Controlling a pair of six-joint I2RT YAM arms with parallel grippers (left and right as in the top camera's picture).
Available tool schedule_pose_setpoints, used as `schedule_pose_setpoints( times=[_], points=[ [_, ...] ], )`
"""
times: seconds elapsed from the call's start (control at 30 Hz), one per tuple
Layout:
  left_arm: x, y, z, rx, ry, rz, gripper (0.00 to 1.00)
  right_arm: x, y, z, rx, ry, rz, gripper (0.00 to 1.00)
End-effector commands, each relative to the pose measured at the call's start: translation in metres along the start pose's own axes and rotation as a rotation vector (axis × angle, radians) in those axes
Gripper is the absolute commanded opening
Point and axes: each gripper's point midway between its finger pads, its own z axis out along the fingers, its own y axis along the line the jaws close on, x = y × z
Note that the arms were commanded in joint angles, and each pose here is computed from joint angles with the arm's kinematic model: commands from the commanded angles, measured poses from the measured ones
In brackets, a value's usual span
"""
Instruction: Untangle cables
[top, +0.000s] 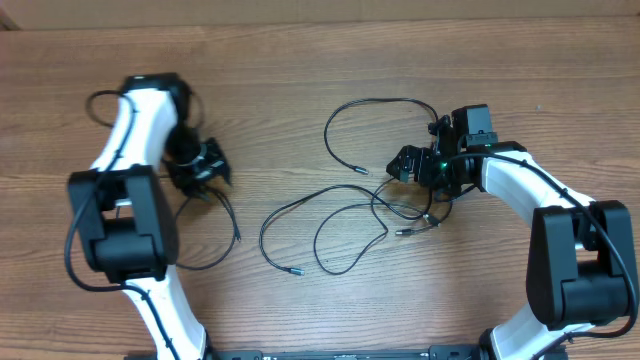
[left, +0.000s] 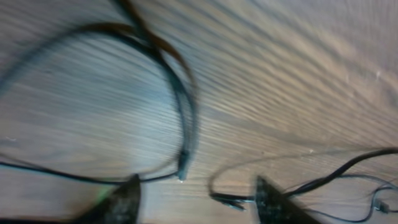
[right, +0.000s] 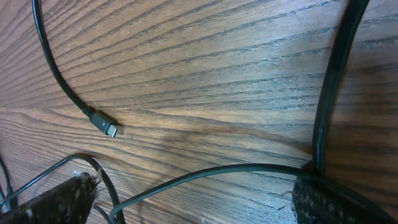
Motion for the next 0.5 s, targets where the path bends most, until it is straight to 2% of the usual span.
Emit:
schedule_pose_setpoints(
  times=[0.0,0.17,0.33,0.47],
  points=[
    [0.013,-0.006,0.010,-0.090,0.003,0.084,1.00,0.001,-0.004,0.002,0.020,0.004,0.003,1.00],
    [0.032,-0.008,0.020,-0.157,0.043,0.106,0.97,0.001,-0.004,0.002,0.020,0.004,0.003,1.00],
    [0.033,0.015,0.015,-0.319,-0.014,-0.068,0.99,0.001,-0.004,0.002,0.020,0.004,0.003,1.00],
    [0.037,0.015,0.011,-0.337,-0.031,-0.082,0.99,0.001,-0.004,0.002,0.020,0.004,0.003,1.00]
  ],
)
